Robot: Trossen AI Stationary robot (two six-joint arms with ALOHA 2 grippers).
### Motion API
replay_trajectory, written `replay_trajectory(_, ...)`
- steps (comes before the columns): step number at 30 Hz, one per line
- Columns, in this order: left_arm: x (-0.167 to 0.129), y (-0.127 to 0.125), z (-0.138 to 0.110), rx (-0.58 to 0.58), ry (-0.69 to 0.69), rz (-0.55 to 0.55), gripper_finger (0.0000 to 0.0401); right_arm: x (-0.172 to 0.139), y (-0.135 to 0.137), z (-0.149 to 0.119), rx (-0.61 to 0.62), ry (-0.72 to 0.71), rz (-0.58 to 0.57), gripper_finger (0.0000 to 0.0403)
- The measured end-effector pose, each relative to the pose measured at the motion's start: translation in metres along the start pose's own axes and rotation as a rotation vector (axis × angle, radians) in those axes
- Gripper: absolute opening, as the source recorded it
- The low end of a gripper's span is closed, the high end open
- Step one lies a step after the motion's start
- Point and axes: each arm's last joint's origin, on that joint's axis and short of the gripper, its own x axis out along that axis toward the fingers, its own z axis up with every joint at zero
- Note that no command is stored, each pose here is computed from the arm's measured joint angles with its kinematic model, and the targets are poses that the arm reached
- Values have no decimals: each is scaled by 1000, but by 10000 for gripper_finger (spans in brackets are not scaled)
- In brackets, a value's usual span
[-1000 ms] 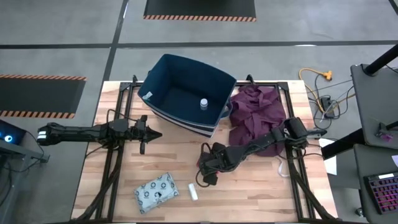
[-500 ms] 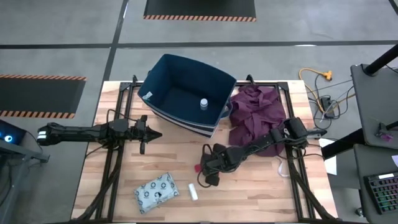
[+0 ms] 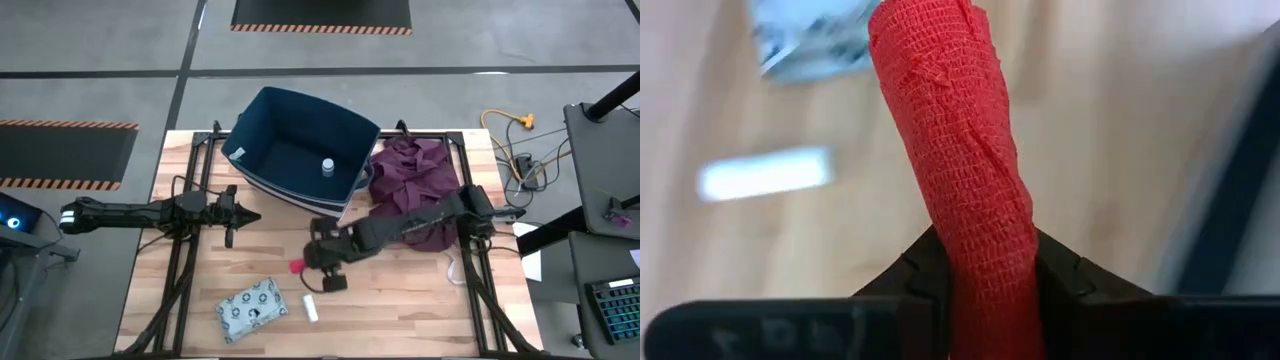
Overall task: Pick & place medical supplies in basket/bin
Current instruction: Put the red rolled bandage into the blue bin
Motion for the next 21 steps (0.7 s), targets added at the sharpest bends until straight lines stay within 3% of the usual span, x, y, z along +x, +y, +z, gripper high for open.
replay_trajectory(8,0,0,0,0,0,0,0,-78,-60,51,-206,-171,-346,82)
replay_trajectory(12,0,0,0,0,0,0,0,-110,-99,63,-166,-238,-503,81)
replay_trajectory(16,0,0,0,0,0,0,0,-126,-144,59,-13,-266,-512,77)
replay_trajectory(21,0,0,0,0,0,0,0,-125,-203,40,240,-279,-295,79)
